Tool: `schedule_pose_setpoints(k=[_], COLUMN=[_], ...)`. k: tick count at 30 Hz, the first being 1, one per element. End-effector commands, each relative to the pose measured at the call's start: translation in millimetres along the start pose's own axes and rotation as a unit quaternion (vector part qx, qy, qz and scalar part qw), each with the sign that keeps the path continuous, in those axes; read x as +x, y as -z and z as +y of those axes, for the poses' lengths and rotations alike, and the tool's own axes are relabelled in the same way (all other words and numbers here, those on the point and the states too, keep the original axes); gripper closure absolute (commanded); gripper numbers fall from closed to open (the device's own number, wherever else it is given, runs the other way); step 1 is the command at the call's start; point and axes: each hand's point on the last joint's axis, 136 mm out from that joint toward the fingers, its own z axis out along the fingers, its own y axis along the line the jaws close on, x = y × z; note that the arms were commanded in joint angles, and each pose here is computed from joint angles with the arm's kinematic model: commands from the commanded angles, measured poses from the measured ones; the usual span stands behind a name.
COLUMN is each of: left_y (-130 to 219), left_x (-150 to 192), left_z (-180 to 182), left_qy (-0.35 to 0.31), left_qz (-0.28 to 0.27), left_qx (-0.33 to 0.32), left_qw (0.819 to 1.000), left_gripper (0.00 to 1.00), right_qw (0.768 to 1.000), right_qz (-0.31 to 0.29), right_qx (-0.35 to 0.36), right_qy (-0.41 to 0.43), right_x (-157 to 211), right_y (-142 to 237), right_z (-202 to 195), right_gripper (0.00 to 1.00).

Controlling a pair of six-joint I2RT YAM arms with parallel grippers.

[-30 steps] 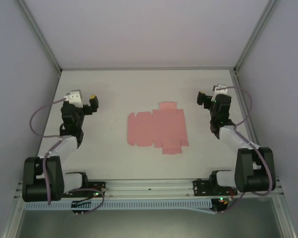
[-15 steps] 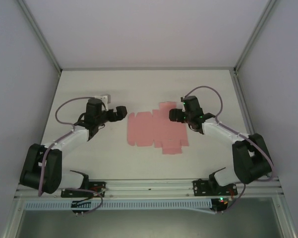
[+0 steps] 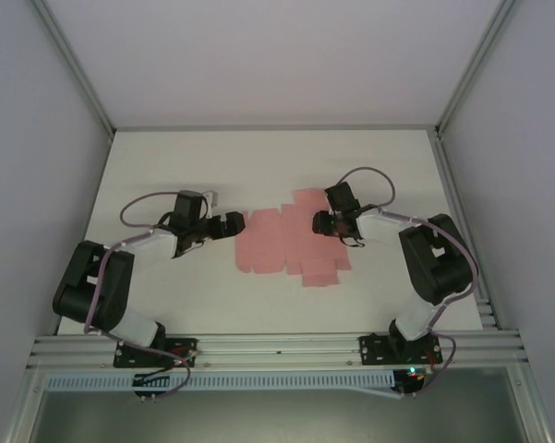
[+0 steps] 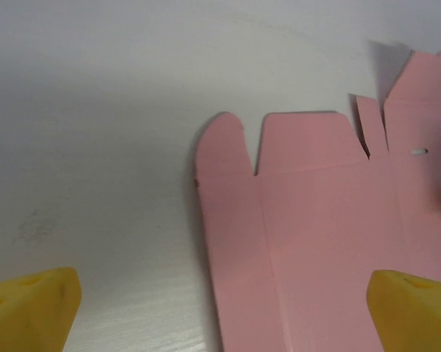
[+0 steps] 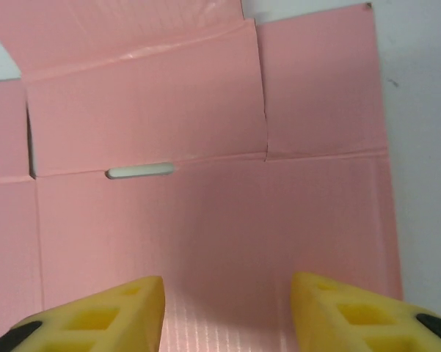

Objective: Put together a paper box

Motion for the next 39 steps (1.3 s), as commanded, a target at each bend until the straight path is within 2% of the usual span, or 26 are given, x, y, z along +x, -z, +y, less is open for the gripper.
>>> schedule_pose_setpoints(k=[1, 8, 15, 22, 29, 32, 33, 36, 39], left_y=[-7, -19, -15, -10, 26, 37, 34, 13, 4], left_x=[7, 28, 47, 35, 9, 4, 4, 15, 24], left_z=[-12, -24, -56, -74, -106, -116, -112, -85, -62], left_qy=[0.004, 0.013, 0.037, 0.052, 0.038, 0.026, 0.026, 0.015, 0.011], left_qz=[0.023, 0.060, 0.087, 0.059, -0.015, -0.029, -0.025, 0.006, 0.029], left_qx=[0.020, 0.053, 0.132, 0.172, 0.249, 0.272, 0.253, 0.144, 0.070], left_qw=[1.000, 0.997, 0.987, 0.982, 0.968, 0.962, 0.967, 0.989, 0.997], left_gripper=[0.00, 0.01, 0.02, 0.06, 0.07, 0.05, 0.05, 0.06, 0.06], right_qw=[0.999, 0.996, 0.991, 0.989, 0.988, 0.988, 0.988, 0.988, 0.988], right_qz=[0.035, 0.051, 0.069, 0.073, 0.071, 0.064, 0.062, 0.062, 0.066], right_qx=[0.010, 0.020, 0.011, 0.009, 0.003, -0.006, -0.011, -0.013, -0.008], right_qy=[-0.021, -0.069, -0.112, -0.126, -0.136, -0.137, -0.138, -0.138, -0.139], right_x=[23, 52, 77, 88, 93, 90, 89, 89, 92], right_y=[-14, -20, -24, -22, -25, -26, -26, -27, -28], right_z=[-8, -23, -29, -33, -34, -31, -29, -29, -31], right_gripper=[0.51, 0.55, 0.58, 0.58, 0.58, 0.58, 0.58, 0.57, 0.57])
